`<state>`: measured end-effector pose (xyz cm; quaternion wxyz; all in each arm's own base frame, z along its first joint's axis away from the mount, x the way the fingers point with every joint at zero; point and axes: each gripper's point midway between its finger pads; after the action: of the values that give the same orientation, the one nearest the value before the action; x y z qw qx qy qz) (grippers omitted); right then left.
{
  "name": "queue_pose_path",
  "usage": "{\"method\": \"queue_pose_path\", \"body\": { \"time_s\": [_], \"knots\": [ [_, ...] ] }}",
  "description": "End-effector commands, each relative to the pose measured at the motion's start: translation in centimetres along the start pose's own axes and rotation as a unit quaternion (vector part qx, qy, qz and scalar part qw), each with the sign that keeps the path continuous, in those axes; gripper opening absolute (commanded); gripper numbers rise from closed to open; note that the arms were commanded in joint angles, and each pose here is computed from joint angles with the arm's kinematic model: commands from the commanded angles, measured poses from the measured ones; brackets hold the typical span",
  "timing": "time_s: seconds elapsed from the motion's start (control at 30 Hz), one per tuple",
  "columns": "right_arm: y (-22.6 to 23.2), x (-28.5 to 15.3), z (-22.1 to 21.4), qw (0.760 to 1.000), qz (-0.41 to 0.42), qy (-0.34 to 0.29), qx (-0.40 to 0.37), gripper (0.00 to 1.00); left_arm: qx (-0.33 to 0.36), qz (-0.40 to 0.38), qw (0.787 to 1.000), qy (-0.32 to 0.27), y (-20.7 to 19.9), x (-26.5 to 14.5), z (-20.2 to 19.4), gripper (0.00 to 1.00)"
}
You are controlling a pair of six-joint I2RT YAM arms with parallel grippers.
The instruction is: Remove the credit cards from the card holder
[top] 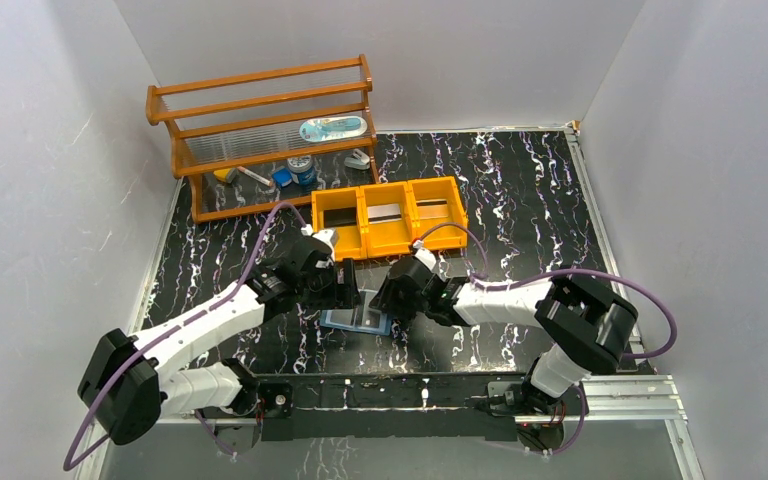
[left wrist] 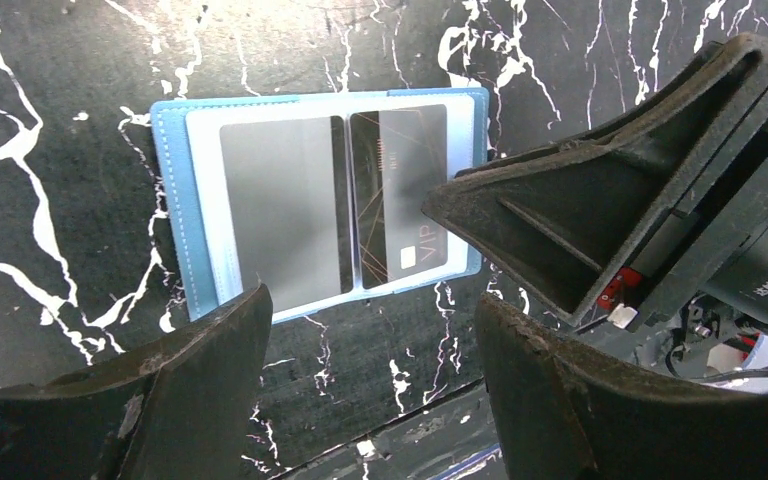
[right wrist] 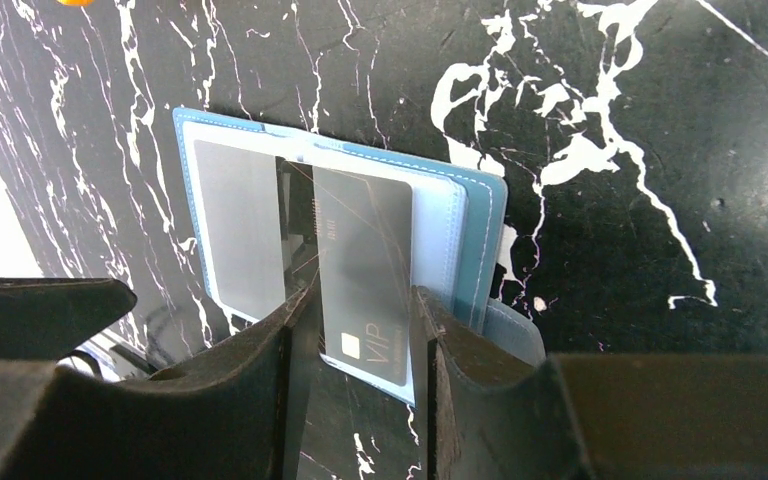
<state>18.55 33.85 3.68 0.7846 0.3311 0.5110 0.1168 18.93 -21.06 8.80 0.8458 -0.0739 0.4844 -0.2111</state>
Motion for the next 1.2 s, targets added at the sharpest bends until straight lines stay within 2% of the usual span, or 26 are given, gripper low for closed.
{"method": "queue_pose_path", "body": {
  "time_s": [0.0,0.4,0.63,0.77,0.9,1.07,1.17],
  "knots": [
    [-4.6,0.5,0.0,0.998,-0.068,-0.015,0.013,0.47,0.01,-0.029,1.0,0.008,-1.1,0.2,0.1,0.73],
    [-6.7,1.0,-0.7,0.997,-0.074,0.002,0.032,0.47,0.0,-0.036,0.999,0.037,-2.1,3.5,0.4,0.72],
    [-7.3,0.8,-0.7,0.996,-0.077,0.0,0.042,0.46,-0.012,-0.013,0.998,0.058,-1.0,5.0,0.2,0.69],
    [-7.1,0.7,-0.5,0.997,-0.066,-0.002,0.049,0.46,-0.034,-0.065,0.995,0.07,-2.8,6.4,-0.1,0.61],
    [-7.2,0.5,-0.4,0.996,-0.068,-0.005,0.05,0.46,-0.048,-0.052,0.995,0.076,-2.3,6.7,-0.6,0.55],
    [-6.8,0.7,-0.5,0.998,-0.04,0.008,0.052,0.47,-0.077,-0.049,0.994,0.052,-1.4,6.5,-1.7,0.51],
    [-7.0,0.9,-0.8,0.997,-0.042,0.018,0.054,0.47,-0.09,-0.062,0.992,0.069,-1.4,6.7,-3.2,0.46]
  ]
}}
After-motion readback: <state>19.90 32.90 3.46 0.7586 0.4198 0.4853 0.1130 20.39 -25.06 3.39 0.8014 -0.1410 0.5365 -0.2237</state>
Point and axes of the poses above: each gripper's point midway between its finger pads, its own x axis out along the fingers, its own y axis along the line the jaws close on, z = x × y, and after that the axes turned 7 degrees about x, right-handed
